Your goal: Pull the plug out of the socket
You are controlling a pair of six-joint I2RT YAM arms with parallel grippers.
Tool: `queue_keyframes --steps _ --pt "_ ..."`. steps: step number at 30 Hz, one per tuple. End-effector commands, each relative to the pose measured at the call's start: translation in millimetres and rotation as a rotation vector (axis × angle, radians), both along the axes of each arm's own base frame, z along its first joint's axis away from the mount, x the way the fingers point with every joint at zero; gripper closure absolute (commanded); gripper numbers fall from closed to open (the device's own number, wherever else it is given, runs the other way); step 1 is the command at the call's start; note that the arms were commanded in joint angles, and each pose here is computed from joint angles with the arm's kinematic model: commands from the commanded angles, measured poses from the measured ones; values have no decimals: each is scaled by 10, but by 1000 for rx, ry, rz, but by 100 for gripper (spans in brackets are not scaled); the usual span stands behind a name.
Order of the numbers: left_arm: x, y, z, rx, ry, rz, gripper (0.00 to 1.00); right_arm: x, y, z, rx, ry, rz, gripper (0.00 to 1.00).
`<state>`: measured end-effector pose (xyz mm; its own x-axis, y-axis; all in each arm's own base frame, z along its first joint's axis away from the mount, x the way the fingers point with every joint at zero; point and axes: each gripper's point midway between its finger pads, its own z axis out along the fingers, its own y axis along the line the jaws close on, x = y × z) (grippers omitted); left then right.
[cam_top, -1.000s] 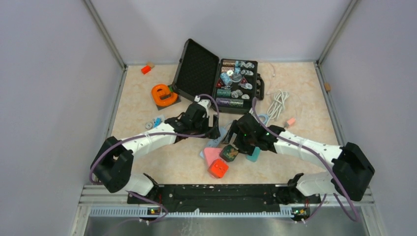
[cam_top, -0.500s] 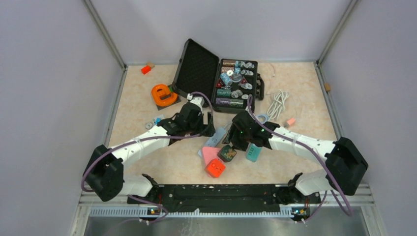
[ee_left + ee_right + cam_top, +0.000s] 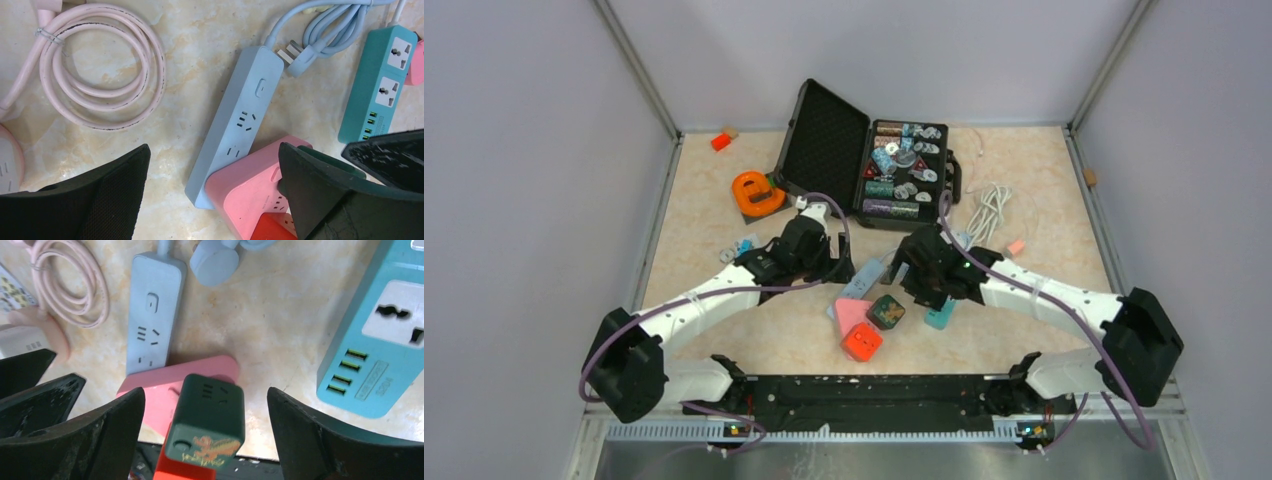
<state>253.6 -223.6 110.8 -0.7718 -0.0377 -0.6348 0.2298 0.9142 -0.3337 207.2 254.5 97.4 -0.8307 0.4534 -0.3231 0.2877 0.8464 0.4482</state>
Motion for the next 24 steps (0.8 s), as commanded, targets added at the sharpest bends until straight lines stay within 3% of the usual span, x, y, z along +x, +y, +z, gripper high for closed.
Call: queue_keyframes --steps 1,4,12,14,19,24 --pt "62 -5 90 -22 -33 16 3 -207 109 84 180 87 -64 10" --pt "64 -10 99 -23 -36 12 3 -366 255 86 295 170 -67 10" --pt "16 10 80 -26 -32 6 3 -366 353 73 328 202 -92 10" --pt "-3 17 76 -29 -31 3 3 -330 386 79 331 194 -91 15" --pt "-56 7 86 -43 -32 -23 2 -264 427 22 302 183 -84 41" --pt "-158 -17 79 -65 -21 -69 2 -63 393 105 214 57 -16 47"
